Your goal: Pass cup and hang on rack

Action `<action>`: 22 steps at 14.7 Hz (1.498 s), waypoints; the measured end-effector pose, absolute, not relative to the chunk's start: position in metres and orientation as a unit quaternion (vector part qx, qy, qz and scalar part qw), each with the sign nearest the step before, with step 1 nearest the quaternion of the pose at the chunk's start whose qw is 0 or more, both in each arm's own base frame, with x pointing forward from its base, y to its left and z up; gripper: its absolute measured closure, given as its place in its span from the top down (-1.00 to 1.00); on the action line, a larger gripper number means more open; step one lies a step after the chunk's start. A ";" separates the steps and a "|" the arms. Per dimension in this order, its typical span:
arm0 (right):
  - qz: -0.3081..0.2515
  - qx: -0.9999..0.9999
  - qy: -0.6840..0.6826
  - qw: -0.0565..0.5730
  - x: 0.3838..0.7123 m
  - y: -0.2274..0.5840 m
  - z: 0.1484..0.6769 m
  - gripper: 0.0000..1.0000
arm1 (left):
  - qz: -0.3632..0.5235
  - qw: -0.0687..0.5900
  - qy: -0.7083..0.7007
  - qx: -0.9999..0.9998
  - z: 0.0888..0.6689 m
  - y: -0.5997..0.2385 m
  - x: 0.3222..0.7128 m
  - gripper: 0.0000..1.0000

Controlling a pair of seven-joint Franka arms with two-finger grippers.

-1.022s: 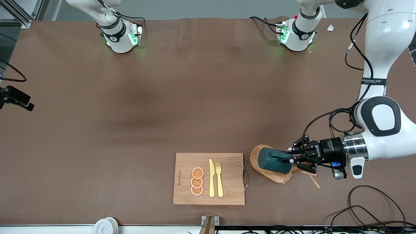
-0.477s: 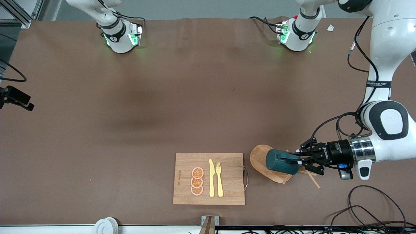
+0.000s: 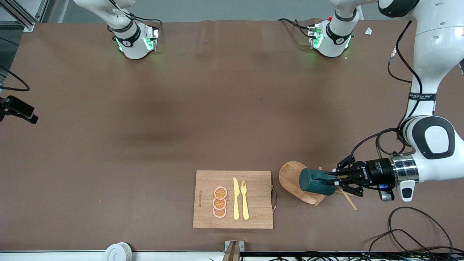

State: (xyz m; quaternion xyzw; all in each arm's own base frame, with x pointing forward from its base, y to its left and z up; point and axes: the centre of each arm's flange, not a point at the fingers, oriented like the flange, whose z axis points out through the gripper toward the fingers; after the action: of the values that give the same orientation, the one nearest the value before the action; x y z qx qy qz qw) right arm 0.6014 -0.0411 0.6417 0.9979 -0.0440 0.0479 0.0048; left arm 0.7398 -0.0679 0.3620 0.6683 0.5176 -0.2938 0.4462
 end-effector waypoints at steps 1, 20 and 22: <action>0.048 0.998 -0.044 0.005 0.601 -0.041 0.642 1.00 | -0.295 0.446 0.519 0.667 0.360 -0.067 0.740 -0.58; 0.048 0.998 -0.044 0.005 0.601 -0.041 0.642 1.00 | -0.115 0.318 0.444 0.830 0.513 -0.090 0.706 1.00; 0.048 0.998 -0.044 0.005 0.601 -0.041 0.642 1.00 | -0.075 0.257 0.414 0.870 0.533 -0.104 0.693 1.00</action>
State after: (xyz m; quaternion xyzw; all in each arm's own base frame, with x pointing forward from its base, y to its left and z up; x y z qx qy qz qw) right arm 0.6014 -0.0415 0.6418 0.9978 -0.0444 0.0480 0.0046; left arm 0.6927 -0.1035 0.5332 0.8699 0.4141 -0.0750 0.2574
